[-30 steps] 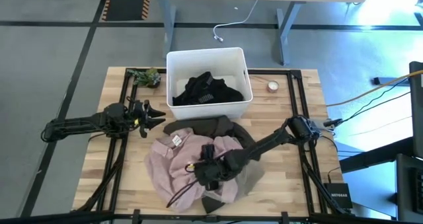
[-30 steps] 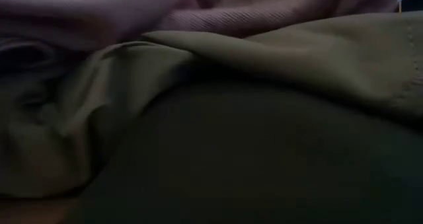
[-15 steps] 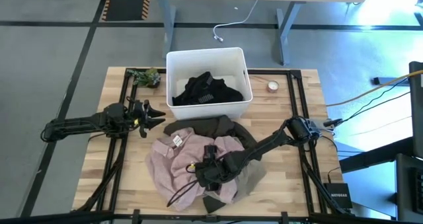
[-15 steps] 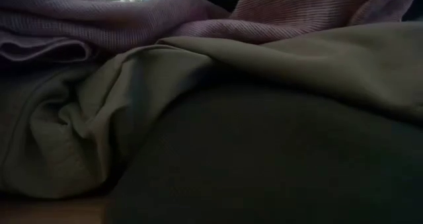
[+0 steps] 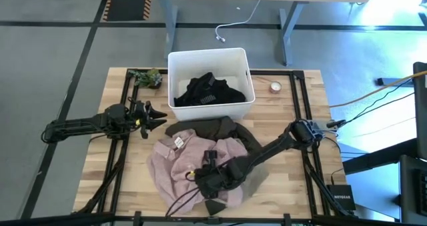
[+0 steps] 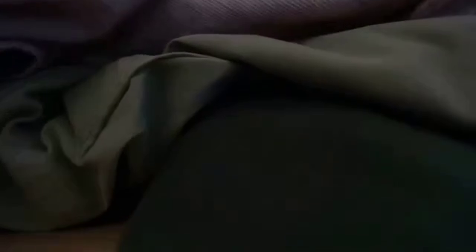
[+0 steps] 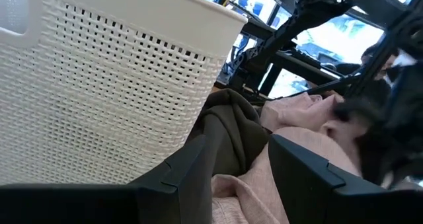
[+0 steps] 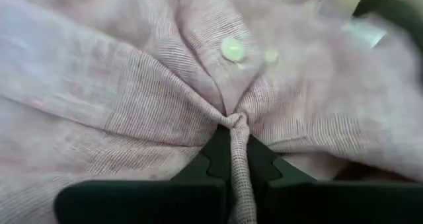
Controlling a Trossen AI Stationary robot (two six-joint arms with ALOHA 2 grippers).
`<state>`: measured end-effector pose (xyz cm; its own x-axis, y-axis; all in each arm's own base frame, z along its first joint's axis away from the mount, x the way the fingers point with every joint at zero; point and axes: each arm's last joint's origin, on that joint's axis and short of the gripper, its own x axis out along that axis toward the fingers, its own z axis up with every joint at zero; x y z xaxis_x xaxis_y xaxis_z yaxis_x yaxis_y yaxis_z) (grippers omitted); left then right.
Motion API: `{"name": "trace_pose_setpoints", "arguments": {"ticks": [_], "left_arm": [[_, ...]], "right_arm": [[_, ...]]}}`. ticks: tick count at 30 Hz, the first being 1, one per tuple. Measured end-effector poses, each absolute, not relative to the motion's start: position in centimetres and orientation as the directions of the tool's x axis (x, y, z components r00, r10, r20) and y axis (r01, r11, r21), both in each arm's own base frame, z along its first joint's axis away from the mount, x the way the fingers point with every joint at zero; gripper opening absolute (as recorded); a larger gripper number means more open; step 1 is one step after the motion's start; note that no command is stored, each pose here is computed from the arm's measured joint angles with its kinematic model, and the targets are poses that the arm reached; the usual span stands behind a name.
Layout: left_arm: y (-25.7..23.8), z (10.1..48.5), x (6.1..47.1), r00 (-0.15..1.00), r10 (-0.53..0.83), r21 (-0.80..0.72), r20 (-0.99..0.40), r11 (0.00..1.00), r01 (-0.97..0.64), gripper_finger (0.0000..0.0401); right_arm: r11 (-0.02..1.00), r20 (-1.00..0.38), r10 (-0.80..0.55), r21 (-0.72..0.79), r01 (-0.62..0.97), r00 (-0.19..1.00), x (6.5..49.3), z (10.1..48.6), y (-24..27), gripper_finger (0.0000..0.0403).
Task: Sort clothes
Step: Put the pink shirt into the white bin
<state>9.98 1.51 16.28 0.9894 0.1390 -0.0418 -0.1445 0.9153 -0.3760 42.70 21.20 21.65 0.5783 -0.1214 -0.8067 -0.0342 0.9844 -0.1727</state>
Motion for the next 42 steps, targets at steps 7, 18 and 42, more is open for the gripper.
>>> {"name": "trace_pose_setpoints", "arguments": {"ticks": [7,18,42], "left_arm": [[1.5,16.3,10.0,0.989,0.139,-0.376,-0.042,0.915,-0.145,0.0157],[1.5,16.3,10.0,0.989,0.139,-0.377,-0.042,0.915,-0.145,0.0157],[1.5,16.3,10.0,0.989,0.144,-0.4,-0.043,0.904,-0.149,0.0157]], "right_arm": [[0.964,-0.708,-0.205,-0.265,0.014,0.676,42.8,28.9,21.1,0.0017],[0.887,-0.501,-0.425,-0.398,0.235,0.754,41.4,37.8,16.8,0.002],[0.351,0.161,-0.9,-0.282,0.893,0.405,37.8,54.1,-2.0,0.002]]}}
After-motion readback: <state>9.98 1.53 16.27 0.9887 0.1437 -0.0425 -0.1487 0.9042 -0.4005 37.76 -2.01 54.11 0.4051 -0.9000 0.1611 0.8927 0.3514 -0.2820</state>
